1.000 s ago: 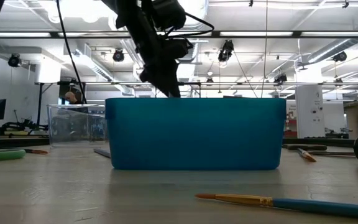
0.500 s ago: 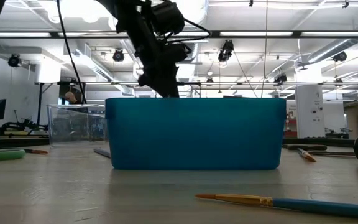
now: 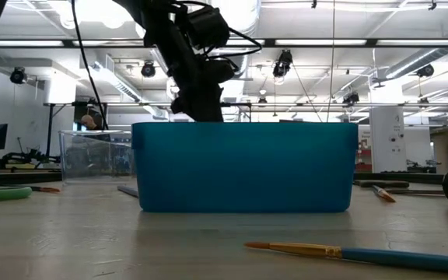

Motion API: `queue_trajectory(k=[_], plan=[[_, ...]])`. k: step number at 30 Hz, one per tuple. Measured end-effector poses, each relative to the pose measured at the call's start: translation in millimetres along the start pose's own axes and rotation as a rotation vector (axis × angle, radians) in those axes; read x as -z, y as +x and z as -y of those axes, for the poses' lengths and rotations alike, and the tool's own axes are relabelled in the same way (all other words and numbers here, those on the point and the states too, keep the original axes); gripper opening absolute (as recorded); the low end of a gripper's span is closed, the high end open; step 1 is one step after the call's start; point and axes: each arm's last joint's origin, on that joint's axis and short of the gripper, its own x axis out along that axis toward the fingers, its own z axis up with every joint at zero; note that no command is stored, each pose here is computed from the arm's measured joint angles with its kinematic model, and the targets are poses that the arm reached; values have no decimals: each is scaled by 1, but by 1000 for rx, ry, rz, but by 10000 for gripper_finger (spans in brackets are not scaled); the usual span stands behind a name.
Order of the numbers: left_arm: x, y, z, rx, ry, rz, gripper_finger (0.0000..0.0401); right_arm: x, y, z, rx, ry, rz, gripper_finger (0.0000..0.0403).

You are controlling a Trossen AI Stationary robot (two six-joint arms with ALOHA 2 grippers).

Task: Pick & Place Paint Supplies
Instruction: Put the blue paint bottle into the green bin

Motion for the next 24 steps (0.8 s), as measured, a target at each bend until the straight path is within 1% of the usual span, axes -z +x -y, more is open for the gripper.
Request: queue_trajectory(k=[20,24], plan=[[0,0,0,-2,5,3,117,0,0,0,2,0,2,229],[4,4,-1,-4,5,-3,117,0,0,0,2,0,2,229]])
